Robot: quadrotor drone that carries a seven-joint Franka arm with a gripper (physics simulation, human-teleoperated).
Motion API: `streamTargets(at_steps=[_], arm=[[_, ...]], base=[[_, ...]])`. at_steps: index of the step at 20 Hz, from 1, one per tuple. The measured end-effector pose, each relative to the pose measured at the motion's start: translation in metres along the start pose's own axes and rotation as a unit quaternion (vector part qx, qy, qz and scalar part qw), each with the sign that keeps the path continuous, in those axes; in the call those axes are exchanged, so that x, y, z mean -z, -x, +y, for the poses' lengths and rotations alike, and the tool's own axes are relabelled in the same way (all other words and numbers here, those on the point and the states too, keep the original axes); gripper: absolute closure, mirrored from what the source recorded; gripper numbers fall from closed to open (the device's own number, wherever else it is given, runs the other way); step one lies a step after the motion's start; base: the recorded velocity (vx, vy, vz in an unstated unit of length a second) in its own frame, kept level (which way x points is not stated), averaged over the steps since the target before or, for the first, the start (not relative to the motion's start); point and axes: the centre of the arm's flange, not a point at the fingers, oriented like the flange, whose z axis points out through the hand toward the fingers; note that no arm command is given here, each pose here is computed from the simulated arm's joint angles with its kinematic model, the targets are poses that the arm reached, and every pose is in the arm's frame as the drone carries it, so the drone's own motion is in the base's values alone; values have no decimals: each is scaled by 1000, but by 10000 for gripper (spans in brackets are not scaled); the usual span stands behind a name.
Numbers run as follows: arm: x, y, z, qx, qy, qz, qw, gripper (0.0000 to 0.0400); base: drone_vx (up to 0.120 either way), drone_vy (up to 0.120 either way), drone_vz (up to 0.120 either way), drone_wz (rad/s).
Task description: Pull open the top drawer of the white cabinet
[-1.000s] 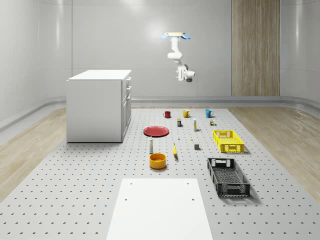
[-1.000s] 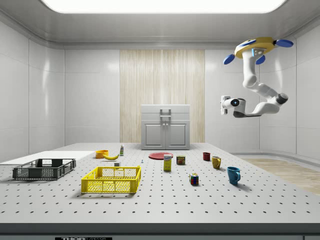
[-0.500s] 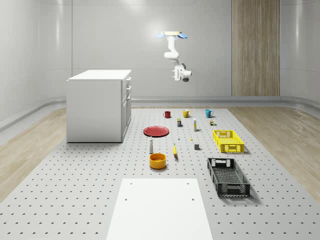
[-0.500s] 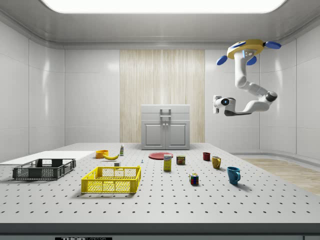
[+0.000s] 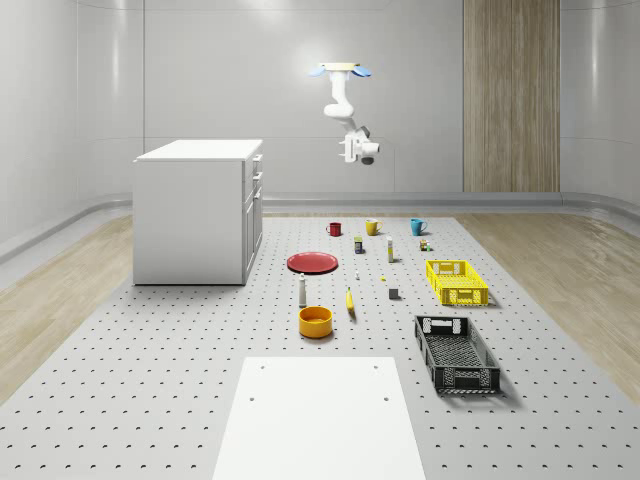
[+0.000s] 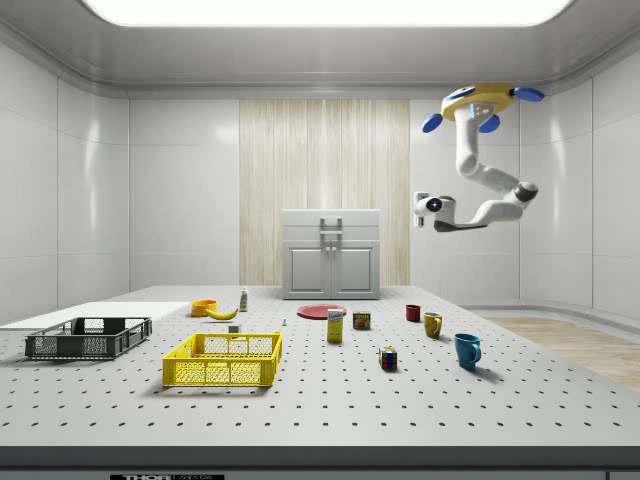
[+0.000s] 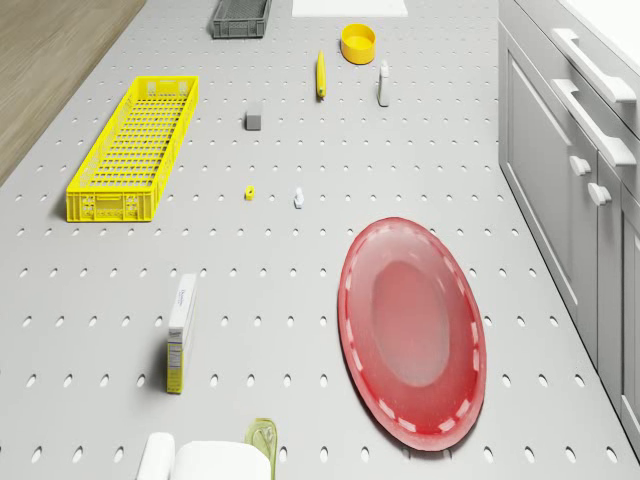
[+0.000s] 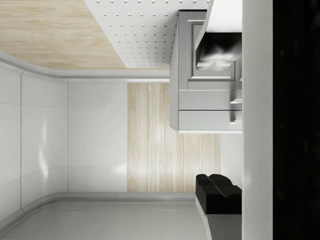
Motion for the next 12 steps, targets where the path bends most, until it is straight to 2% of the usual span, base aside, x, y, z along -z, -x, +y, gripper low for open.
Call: streamTargets(at_steps=[5, 8, 12], arm=[[0, 0, 0, 0, 0, 0, 1000, 95], [0, 0, 0, 0, 0, 0, 1000, 95], [0, 0, 0, 0, 0, 0, 1000, 95]], base=[[120, 0, 0, 0], [120, -93, 0, 0], [120, 0, 0, 0]])
